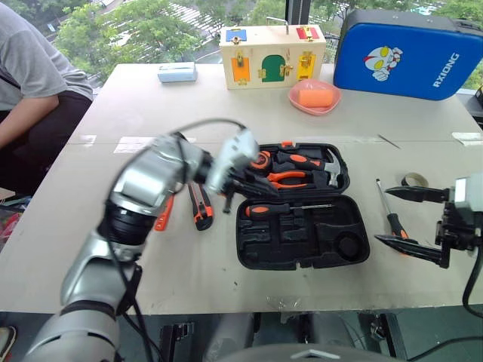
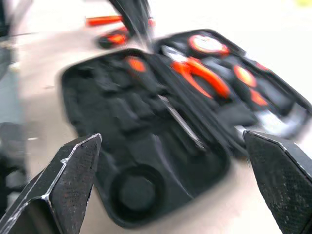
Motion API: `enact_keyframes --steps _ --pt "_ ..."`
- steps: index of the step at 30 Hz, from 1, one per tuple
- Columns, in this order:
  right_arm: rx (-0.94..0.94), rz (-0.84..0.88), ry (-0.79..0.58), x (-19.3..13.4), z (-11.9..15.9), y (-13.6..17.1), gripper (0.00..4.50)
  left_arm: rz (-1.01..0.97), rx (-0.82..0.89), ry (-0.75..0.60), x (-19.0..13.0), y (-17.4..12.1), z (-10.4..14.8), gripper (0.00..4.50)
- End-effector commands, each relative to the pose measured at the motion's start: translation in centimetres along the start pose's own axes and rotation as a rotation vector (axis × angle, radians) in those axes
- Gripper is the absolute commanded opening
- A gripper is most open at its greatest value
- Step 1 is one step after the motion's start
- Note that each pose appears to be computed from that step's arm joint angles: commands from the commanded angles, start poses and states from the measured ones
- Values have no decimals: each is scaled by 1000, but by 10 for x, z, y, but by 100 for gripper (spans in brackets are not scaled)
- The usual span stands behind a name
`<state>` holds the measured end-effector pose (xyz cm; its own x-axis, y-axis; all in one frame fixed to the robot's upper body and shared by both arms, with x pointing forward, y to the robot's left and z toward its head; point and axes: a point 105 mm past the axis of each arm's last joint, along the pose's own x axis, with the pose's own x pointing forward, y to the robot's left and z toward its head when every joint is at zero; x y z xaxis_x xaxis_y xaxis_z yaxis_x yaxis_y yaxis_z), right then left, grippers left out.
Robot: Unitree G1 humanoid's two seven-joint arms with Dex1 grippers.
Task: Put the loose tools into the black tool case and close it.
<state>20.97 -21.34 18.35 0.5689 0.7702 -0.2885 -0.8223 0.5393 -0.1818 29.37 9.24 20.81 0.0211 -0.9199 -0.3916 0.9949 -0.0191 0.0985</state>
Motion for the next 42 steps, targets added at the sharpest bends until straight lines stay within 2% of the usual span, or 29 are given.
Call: enact_keyframes --steps 1,5,6,12,17,25,26,28,33,34,36,38,41,42 --pt "48 -180 34 -28 -15 -3 450 -65 14 -75 -24 -19 13 230" --pt "136 -350 87 -58 -35 3 450 -116 -43 -113 -37 -32 20 427" --pt "148 -375 91 -61 -38 4 450 -119 -47 -115 -38 -33 21 448" --pt "225 -485 143 -54 -61 13 450 -139 1 -104 -29 -36 22 448" --pt "307 -576 138 -19 -80 1 450 -148 25 -96 -21 -39 22 448" --pt "385 -726 216 13 -118 -15 450 -149 52 -75 -18 -45 21 448" --pt "396 -747 214 13 -121 -15 391 -146 51 -75 -18 -45 21 450" --pt "421 -784 202 14 -124 -15 328 -143 47 -77 -20 -45 21 450" --pt "413 -815 150 17 -116 -10 77 -116 35 -65 -24 -43 15 450" --pt "400 -824 130 15 -110 -13 50 -111 35 -60 -25 -43 13 450" --pt "372 -834 102 12 -102 -19 53 -106 32 -56 -27 -44 12 450" --pt "234 -753 44 15 -73 -36 53 -98 9 -38 -31 -46 8 450" --pt "56 -415 -83 41 -15 -42 53 -94 -42 16 -41 -52 -4 450" --pt "-26 -215 -95 55 2 -32 53 -79 -57 39 -47 -54 -10 450"
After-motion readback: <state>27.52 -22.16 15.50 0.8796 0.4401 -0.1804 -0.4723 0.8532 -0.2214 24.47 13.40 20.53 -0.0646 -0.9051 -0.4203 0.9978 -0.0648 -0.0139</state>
